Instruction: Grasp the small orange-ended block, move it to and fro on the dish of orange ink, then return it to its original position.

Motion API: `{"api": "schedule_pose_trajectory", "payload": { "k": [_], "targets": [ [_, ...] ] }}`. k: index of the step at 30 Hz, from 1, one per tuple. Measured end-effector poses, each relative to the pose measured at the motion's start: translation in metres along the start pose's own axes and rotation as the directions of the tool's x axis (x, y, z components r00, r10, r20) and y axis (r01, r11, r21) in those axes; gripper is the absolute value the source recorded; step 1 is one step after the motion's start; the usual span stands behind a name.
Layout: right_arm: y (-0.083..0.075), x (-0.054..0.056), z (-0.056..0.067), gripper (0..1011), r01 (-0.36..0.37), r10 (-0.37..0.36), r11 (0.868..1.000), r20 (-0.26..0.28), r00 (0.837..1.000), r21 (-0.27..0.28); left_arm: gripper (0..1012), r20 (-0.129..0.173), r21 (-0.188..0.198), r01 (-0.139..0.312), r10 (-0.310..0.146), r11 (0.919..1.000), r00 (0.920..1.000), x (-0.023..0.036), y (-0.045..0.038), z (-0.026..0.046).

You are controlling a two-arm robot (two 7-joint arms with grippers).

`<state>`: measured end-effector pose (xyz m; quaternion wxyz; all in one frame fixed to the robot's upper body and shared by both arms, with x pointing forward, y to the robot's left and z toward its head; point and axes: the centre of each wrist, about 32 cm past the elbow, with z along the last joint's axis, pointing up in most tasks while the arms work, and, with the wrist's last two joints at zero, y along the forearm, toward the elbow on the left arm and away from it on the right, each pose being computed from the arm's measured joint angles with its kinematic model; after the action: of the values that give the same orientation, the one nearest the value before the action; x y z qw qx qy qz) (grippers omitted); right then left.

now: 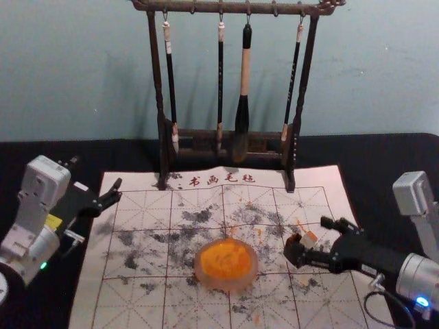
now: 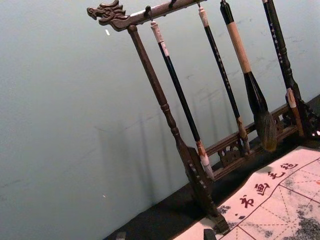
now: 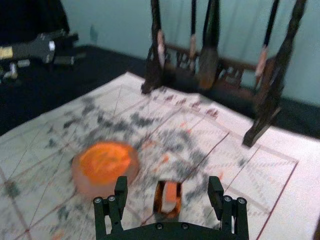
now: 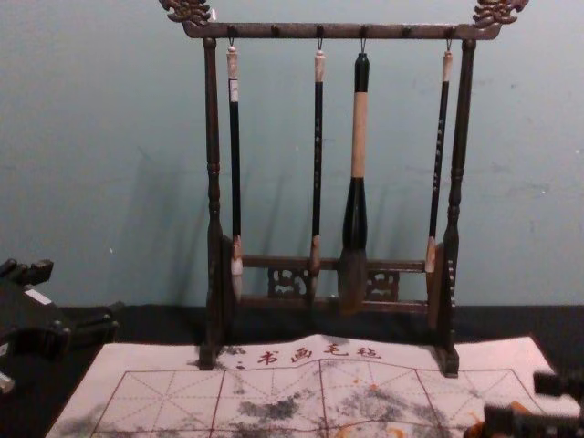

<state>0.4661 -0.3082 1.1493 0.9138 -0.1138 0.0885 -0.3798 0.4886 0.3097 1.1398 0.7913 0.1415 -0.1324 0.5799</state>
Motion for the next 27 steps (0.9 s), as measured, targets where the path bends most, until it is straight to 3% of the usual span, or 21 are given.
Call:
{"api": "schedule_pose_trajectory", "payload": {
  "k": [4, 6, 7, 9, 10, 12, 16, 21, 27],
  "targets": [
    [-0.003, -0.005, 0.001, 1000, 0.068, -0.07, 0.995, 0.014, 0.997, 0.077, 1001, 0.0, 0.0, 0.0, 0.0, 1.0, 1.0, 0.0, 0.0, 0.0],
    [-0.006, -0.01, 0.0, 1000, 0.157, -0.162, 0.976, 0.017, 0.987, 0.153, 1001, 0.0, 0.0, 0.0, 0.0, 1.0, 1.0, 0.0, 0.0, 0.0001],
    [-0.007, -0.014, 0.0, 1000, 0.213, -0.22, 0.958, 0.018, 0.975, 0.192, 1001, 0.0, 0.0, 0.0, 0.0, 1.0, 1.0, 0.0, 0.0, 0.0],
    [-0.009, -0.016, 0.0, 1000, 0.269, -0.281, 0.936, 0.022, 0.959, 0.227, 1001, 0.0, 0.0, 0.0, 0.0, 1.0, 1.0, 0.0, 0.0, 0.0],
    [-0.009, -0.019, -0.001, 1000, 0.314, -0.33, 0.916, 0.022, 0.944, 0.251, 1001, 0.0, 0.0, 0.0, 0.0, 1.0, 1.0, 0.0, 0.0, 0.0],
    [-0.01, -0.021, -0.003, 1000, 0.373, -0.393, 0.888, 0.02, 0.919, 0.27, 1001, 0.0, 0.0, 0.0, 0.0, 1.0, 1.0, 0.0, 0.0, 0.0],
    [-0.009, -0.023, -0.008, 1000, 0.431, -0.447, 0.866, 0.009, 0.894, 0.254, 1001, 0.0, 0.0, 0.0, 0.0, 1.0, 1.0, 0.0, 0.0, 0.0],
    [-0.006, -0.025, -0.021, 1000, 0.487, -0.494, 0.852, -0.013, 0.869, 0.191, 1001, 0.0, 0.0, 0.0, 0.0, 1.0, 1.0, 0.0, 0.0, 0.0],
    [-0.001, -0.026, -0.033, 1000, 0.507, -0.508, 0.849, -0.034, 0.861, 0.146, 1002, 0.0, 0.0, 0.0, 0.0, 1.0, 1.0, 0.0, 0.0, 0.0]
  ]
}}
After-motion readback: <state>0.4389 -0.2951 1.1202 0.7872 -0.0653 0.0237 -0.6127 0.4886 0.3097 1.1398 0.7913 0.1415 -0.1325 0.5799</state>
